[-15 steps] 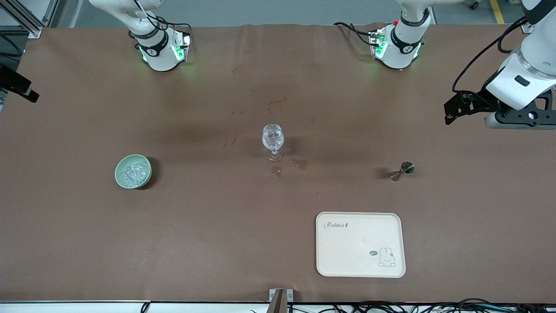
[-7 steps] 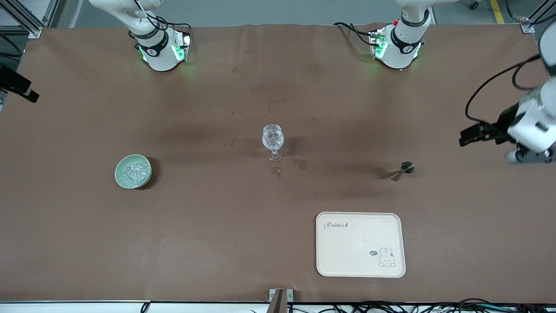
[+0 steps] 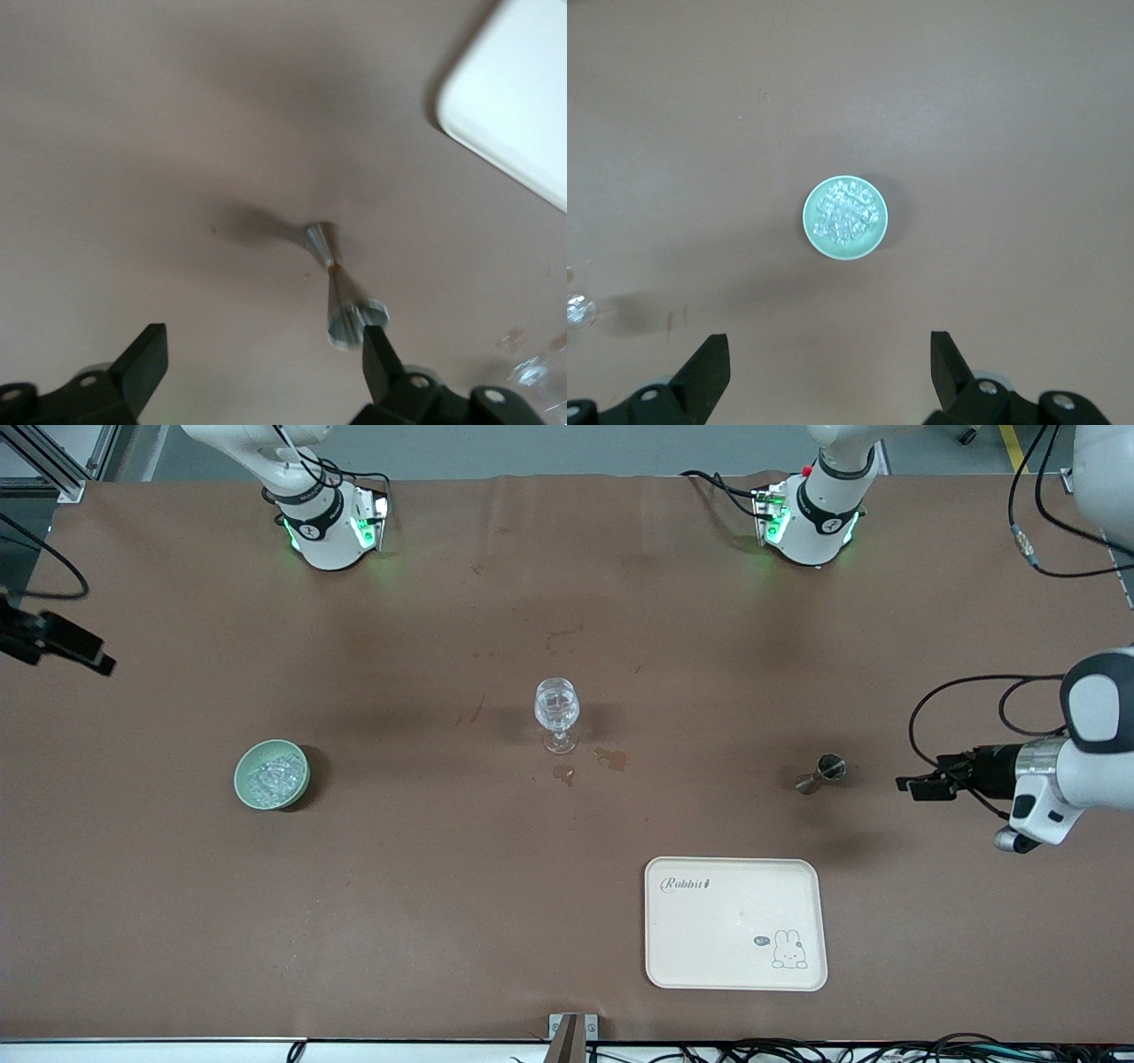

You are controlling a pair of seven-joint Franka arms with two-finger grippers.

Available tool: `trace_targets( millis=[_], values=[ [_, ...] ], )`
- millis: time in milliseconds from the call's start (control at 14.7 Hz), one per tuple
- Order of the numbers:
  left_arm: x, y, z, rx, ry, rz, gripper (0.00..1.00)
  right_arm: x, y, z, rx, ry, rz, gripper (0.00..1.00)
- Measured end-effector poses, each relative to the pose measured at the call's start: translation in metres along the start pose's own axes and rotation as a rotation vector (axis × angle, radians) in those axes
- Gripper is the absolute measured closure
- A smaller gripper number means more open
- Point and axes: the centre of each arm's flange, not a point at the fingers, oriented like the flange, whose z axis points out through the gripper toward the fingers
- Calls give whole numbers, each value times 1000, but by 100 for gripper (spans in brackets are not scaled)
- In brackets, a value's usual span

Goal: Pour wine and add ice with both arms
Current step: 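Reach the left gripper to the jigger while the right gripper reaches the bowl, then grasp the silver jigger with the left gripper while the right grasps ice, then lift the jigger with the left gripper and carry it toward the glass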

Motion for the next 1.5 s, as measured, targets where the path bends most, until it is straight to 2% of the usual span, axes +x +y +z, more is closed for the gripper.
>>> trace_targets(
  millis=[340, 544, 680, 952, 1020, 1088, 1224, 1292, 1428, 1496],
  values=[
    [29, -1, 71, -160, -182, -342, 4, 13, 1, 130, -7, -17, 5, 0],
    [45, -19, 111, -218, -283, -444, 4, 12, 3, 206, -14, -32, 9, 0],
    [51, -25, 135, -248, -342, -496, 4, 9, 4, 252, -19, -29, 8, 0],
    [51, -23, 158, -269, -410, -545, 13, -1, -3, 320, -24, 0, -10, 4],
    [49, -22, 161, -270, -424, -554, 16, -2, -5, 330, -25, 0, -13, 8],
    [47, -21, 162, -273, -443, -566, 16, -2, -7, 337, -27, -2, -16, 8],
    [44, -18, 162, -279, -476, -586, 27, -1, -10, 348, -28, 1, -23, 17],
    [43, -17, 162, -280, -485, -590, 27, -1, -12, 352, -28, 4, -27, 18],
    [41, -15, 164, -277, -494, -588, 32, -2, -15, 359, -30, 2, -33, 33],
    [40, -15, 166, -275, -498, -588, 37, -2, -15, 361, -30, 0, -34, 33]
  ],
)
